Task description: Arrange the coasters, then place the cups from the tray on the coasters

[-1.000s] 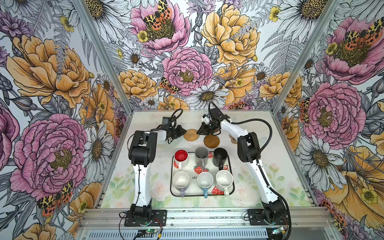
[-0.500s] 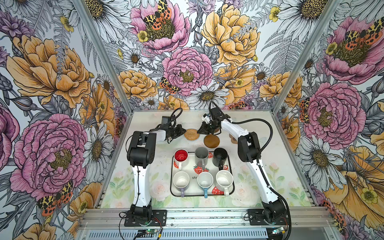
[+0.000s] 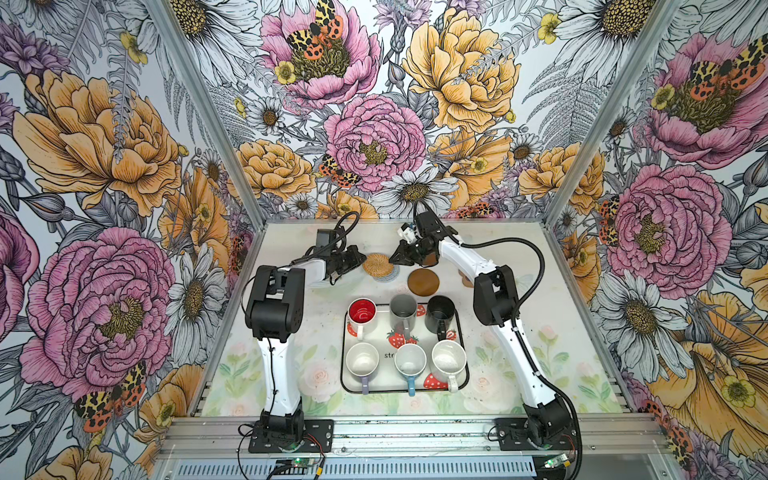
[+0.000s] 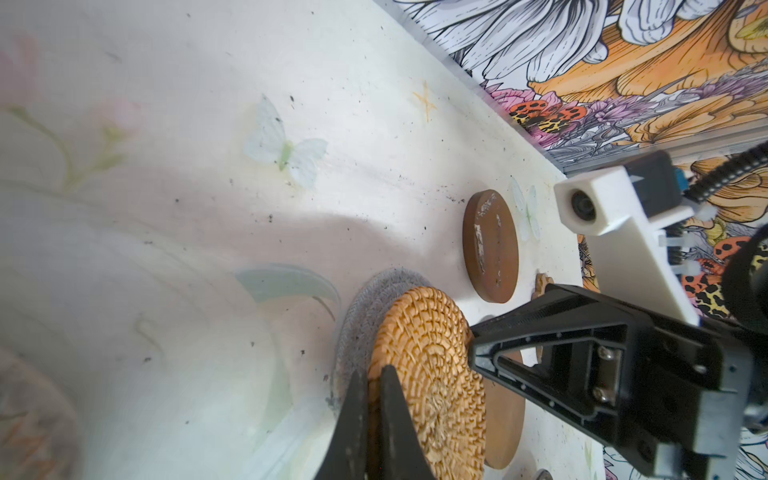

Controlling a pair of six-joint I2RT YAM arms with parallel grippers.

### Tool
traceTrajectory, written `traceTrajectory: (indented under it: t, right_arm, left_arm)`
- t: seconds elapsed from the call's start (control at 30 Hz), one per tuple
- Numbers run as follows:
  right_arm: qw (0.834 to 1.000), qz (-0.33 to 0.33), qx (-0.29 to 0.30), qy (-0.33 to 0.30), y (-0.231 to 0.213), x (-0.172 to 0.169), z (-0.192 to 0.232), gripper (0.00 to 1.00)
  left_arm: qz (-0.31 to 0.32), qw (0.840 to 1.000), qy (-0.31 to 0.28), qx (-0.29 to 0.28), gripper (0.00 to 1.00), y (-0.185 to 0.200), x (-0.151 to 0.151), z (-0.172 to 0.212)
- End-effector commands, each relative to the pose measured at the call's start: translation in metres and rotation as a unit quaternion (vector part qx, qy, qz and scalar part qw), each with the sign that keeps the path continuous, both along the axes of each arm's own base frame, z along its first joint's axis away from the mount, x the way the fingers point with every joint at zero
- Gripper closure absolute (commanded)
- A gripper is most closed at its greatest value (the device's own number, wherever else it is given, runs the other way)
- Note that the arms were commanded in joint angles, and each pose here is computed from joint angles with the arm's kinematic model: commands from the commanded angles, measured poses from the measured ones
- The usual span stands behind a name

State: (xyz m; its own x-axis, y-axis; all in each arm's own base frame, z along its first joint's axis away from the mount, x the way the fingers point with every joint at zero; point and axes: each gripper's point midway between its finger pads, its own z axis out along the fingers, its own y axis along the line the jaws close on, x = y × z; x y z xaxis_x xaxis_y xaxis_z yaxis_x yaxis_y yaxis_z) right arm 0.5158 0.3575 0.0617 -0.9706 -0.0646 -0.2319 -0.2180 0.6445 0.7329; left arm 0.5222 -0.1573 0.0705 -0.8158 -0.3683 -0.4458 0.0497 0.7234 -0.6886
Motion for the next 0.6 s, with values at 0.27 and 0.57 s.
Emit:
traceTrajectory:
  t: [0.27,0.57]
  right_arm:
    - [0.998,0.044,0.036,-0.014,0.051,-0.023,0.025,0.86]
    - [0.998,0.052,0.039,0.000,0.070,-0.031,0.010,0.85]
  left_arm:
    - [0.021,1.000,-0.017,0.015,1.00,0.040,-0.008,0.008]
    - [0.043,0.999,-0.010,0.023,1.00,0.068,-0.005,-0.003]
